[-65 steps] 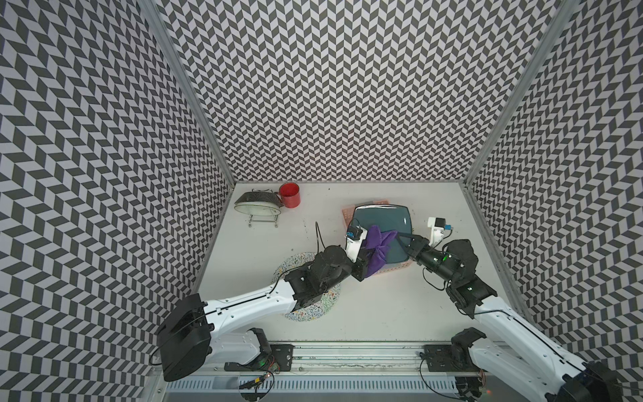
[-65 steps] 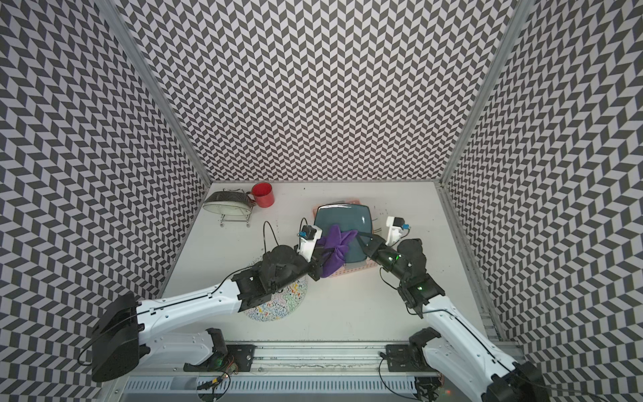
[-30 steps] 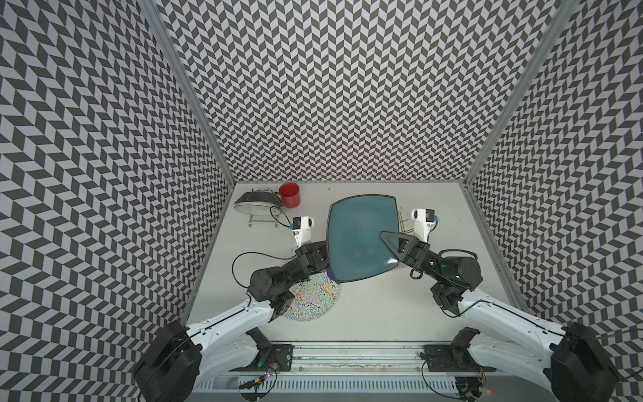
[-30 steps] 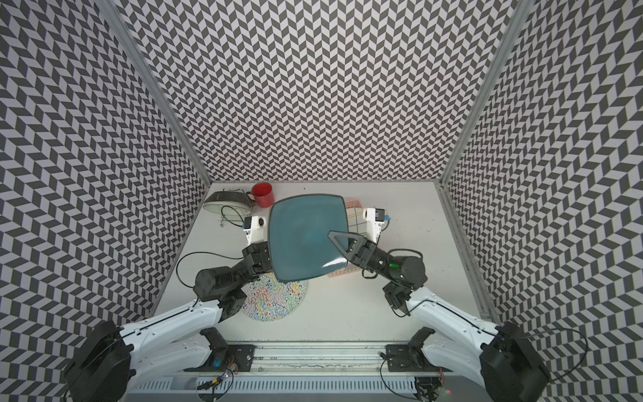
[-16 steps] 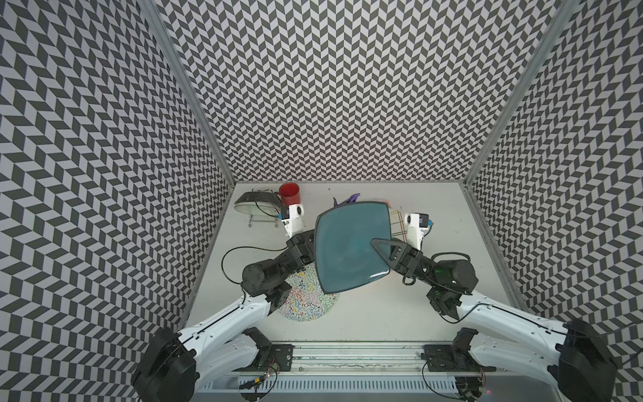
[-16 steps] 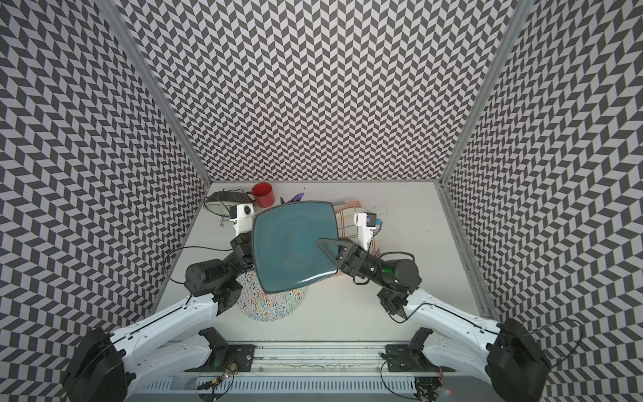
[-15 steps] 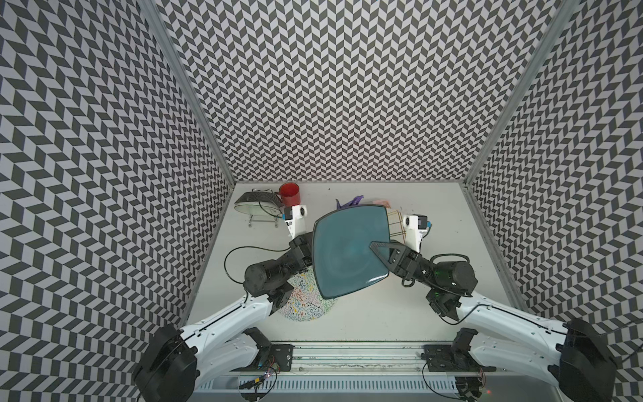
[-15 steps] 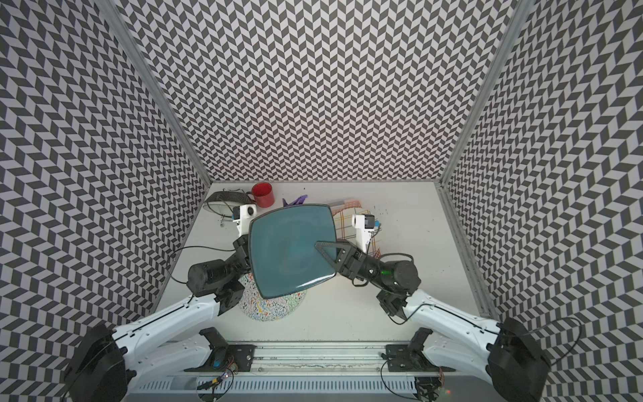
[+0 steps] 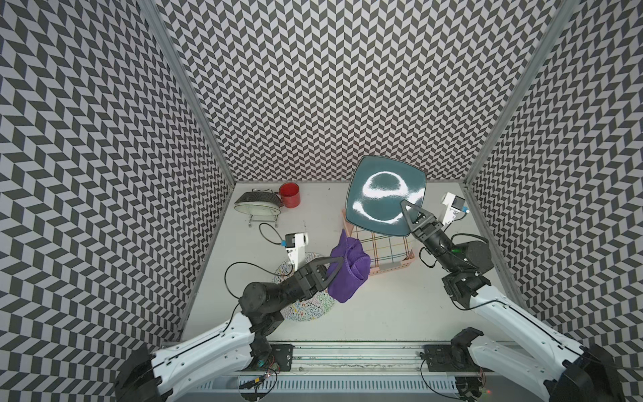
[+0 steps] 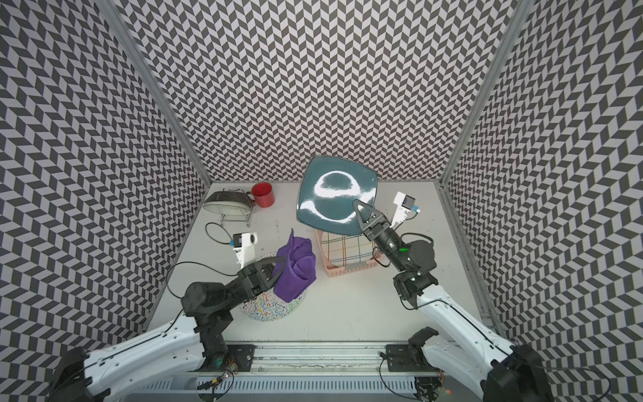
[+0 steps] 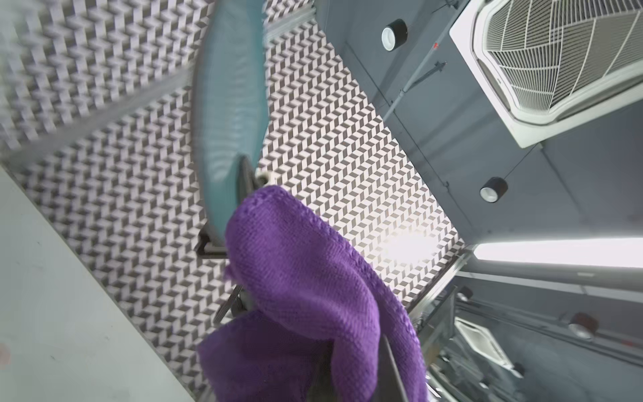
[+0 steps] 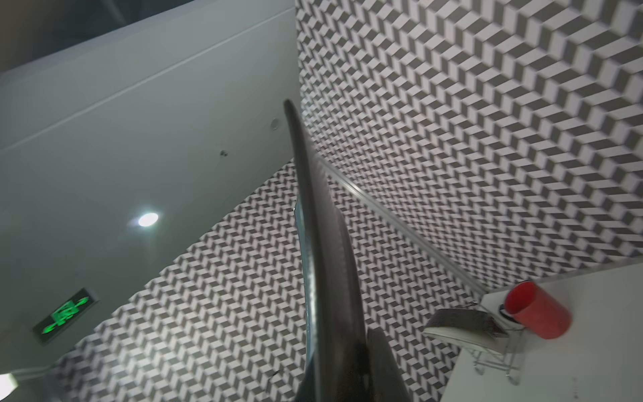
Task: Wipe the wet plate dry
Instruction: Wipe the plate with towel.
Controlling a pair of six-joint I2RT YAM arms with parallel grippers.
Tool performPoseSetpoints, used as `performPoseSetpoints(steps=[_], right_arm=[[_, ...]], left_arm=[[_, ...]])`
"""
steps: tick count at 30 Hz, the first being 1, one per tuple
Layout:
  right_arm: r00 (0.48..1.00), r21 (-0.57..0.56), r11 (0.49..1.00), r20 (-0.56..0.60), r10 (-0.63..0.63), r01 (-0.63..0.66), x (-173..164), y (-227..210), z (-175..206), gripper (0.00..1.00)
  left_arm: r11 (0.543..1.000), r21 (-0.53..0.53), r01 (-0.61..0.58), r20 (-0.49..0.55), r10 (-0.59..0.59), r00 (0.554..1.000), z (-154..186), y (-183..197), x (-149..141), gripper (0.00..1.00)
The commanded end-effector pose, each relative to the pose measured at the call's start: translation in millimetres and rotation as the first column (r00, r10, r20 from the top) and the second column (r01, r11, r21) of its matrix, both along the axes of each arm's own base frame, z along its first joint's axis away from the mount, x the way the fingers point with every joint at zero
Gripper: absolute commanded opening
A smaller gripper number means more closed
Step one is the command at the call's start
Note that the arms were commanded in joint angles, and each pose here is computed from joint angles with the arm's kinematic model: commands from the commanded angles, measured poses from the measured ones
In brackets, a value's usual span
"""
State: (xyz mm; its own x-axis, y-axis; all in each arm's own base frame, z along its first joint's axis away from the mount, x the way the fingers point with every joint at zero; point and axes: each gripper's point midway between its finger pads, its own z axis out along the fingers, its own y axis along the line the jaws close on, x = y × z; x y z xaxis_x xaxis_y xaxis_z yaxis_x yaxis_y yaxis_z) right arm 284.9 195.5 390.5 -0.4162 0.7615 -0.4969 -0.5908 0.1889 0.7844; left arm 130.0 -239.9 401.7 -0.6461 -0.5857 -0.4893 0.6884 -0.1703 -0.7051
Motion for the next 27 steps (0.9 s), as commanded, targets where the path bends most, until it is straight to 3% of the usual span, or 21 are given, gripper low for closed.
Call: performPoseSetpoints(steps=[1, 5, 7, 11, 13, 14, 16, 20, 23, 27], right_arm=[[0.995, -0.076, 0.997, 0.098, -0.024, 0.031, -17, 5, 19, 0.0], [0.992, -0.102, 0.995, 0.126, -0.006, 0.019, -28, 19, 16, 0.0], [0.99, -0.114, 0.994, 0.143, 0.012, 0.005, -35, 24, 17, 0.0], [0.981, -0.15, 0.988, 0.181, 0.068, -0.041, -53, 36, 10, 0.0], [0.974, -0.173, 0.981, 0.194, 0.119, -0.086, -68, 46, -1, 0.0], [0.969, -0.182, 0.976, 0.197, 0.152, -0.116, -77, 53, -7, 0.0], [0.956, -0.195, 0.967, 0.21, 0.204, -0.164, -95, 64, -18, 0.0], [0.931, -0.166, 0.957, 0.239, 0.275, -0.239, -114, 77, -16, 0.0], [0.951, -0.057, 0.983, 0.248, 0.186, -0.177, -106, 57, 8, 0.0], [0.983, -0.036, 0.998, 0.173, 0.056, -0.051, -83, 28, 19, 0.0]], left_arm=[[0.844, 0.387, -0.371, 0.058, 0.379, 0.923, -58, 7, 53, 0.0], [0.652, 0.587, -0.48, 0.135, 0.506, 0.852, -91, 2, 88, 0.0], [0.565, 0.638, -0.523, 0.171, 0.558, 0.812, -100, 5, 102, 0.0], [0.413, 0.646, -0.642, 0.26, 0.671, 0.694, -92, 30, 124, 0.0], [0.364, 0.643, -0.674, 0.288, 0.7, 0.653, -80, 45, 138, 0.0], [0.36, 0.646, -0.674, 0.296, 0.695, 0.655, -76, 48, 144, 0.0], [0.394, 0.644, -0.655, 0.328, 0.631, 0.703, -65, 38, 147, 0.0], [0.492, 0.7, -0.517, 0.396, 0.335, 0.855, -81, -36, 127, 0.0], [0.46, 0.755, -0.468, 0.417, 0.214, 0.883, -112, -80, 100, 0.0], [0.467, 0.753, -0.464, 0.366, 0.289, 0.885, -134, -63, 95, 0.0]])
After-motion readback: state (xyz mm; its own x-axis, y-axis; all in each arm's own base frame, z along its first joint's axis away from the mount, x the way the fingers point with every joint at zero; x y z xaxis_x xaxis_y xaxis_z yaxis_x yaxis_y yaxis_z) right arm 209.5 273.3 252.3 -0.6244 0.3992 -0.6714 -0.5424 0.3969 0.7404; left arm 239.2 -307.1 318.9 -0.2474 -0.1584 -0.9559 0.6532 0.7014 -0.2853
